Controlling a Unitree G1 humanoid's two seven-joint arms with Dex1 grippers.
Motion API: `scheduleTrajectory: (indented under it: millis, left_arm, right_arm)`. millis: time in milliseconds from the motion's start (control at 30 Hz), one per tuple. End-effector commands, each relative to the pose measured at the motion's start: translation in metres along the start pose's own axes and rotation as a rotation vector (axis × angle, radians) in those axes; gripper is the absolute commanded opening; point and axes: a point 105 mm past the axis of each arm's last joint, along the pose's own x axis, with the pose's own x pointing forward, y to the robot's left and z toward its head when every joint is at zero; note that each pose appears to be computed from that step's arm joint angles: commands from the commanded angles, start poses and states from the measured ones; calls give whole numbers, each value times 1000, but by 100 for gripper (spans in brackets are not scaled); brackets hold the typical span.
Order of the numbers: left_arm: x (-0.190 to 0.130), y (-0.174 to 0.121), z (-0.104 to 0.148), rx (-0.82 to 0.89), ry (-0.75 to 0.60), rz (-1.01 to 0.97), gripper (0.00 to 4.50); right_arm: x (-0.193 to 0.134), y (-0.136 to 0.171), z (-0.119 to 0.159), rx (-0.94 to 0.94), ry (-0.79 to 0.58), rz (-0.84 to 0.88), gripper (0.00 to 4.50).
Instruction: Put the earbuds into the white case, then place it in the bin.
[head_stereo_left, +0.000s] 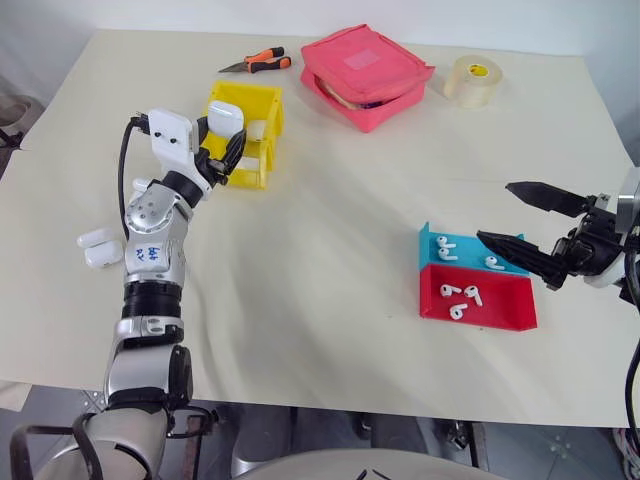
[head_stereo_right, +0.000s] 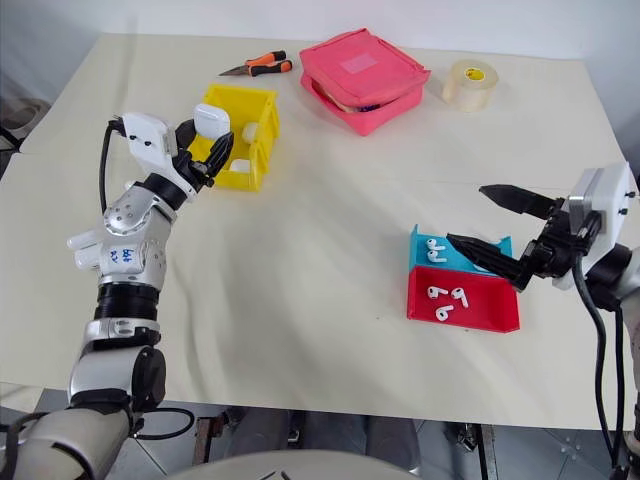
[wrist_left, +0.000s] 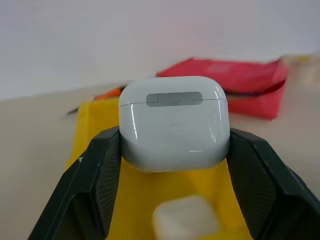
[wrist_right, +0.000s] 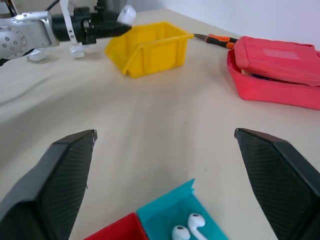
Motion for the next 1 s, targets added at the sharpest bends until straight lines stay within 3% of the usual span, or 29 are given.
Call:
scheduleTrajectory:
  millis: [33, 200, 367, 533, 667, 900, 1000]
  left_arm:
    - [10, 1, 5, 36, 13, -23, 278]
    - [8, -8, 12, 75, -15, -116, 443]
    - [-19, 5, 37, 175, -53, -139, 447]
    - [-67, -2, 71, 142, -163, -300, 447]
    - [-99, 0, 70, 150, -136, -375, 447]
    - [-154, 5, 51, 93, -6, -500, 447]
    - [-163, 6, 49, 86, 15, -507, 447]
  right_arm:
    - [4, -3, 8, -38, -25, 5, 444]
    - [9, -5, 9, -52, -20, 28, 450]
    - [10, -10, 12, -63, -28, 33, 450]
    - [11, -17, 8, -52, -29, 55, 450]
    - [8, -17, -2, -24, -9, 112, 450]
    - [-8, -11, -46, -20, 183, 228, 450]
    - [-11, -9, -48, -17, 190, 243, 450]
